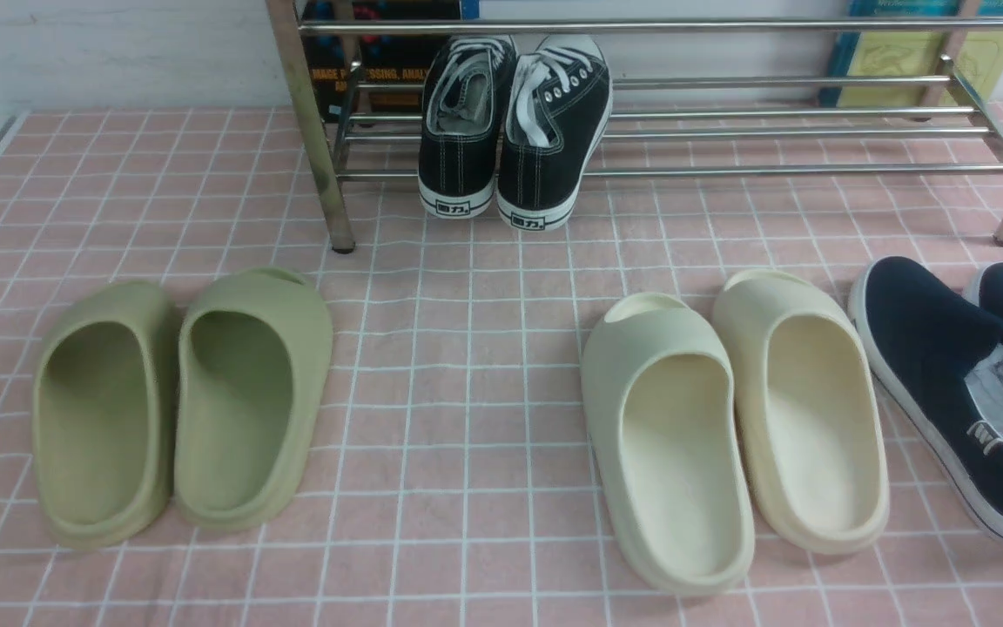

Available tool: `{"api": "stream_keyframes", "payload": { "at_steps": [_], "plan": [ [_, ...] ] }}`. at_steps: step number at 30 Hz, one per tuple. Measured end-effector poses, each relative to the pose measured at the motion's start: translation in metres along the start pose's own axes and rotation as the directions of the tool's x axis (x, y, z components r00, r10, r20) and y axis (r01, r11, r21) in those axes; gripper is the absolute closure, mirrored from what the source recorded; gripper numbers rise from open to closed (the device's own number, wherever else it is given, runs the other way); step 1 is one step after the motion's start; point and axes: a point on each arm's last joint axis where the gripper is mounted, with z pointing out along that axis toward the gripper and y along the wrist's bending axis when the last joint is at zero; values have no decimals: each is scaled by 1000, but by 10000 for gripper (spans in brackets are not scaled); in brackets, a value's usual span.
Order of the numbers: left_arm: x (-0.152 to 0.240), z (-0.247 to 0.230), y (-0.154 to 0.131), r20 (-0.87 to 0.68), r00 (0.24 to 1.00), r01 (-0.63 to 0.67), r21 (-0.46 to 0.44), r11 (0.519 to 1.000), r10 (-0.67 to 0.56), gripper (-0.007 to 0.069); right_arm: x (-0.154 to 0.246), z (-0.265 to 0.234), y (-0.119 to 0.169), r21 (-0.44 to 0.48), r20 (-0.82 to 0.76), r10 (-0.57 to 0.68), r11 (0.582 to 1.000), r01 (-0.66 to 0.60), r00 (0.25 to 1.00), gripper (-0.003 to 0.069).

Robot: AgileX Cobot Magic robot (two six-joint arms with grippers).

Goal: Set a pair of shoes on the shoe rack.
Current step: Use the right arm to grab the shoe closest to it

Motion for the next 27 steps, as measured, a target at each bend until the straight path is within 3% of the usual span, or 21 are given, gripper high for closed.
{"api": "stream_keyframes", "payload": {
  "at_steps": [27],
  "plan": [
    [0, 0, 0, 0, 1000, -1, 0, 1000, 1, 400, 0, 0, -1, 7, 0, -21, 1000, 21, 1000, 419]
  ]
}}
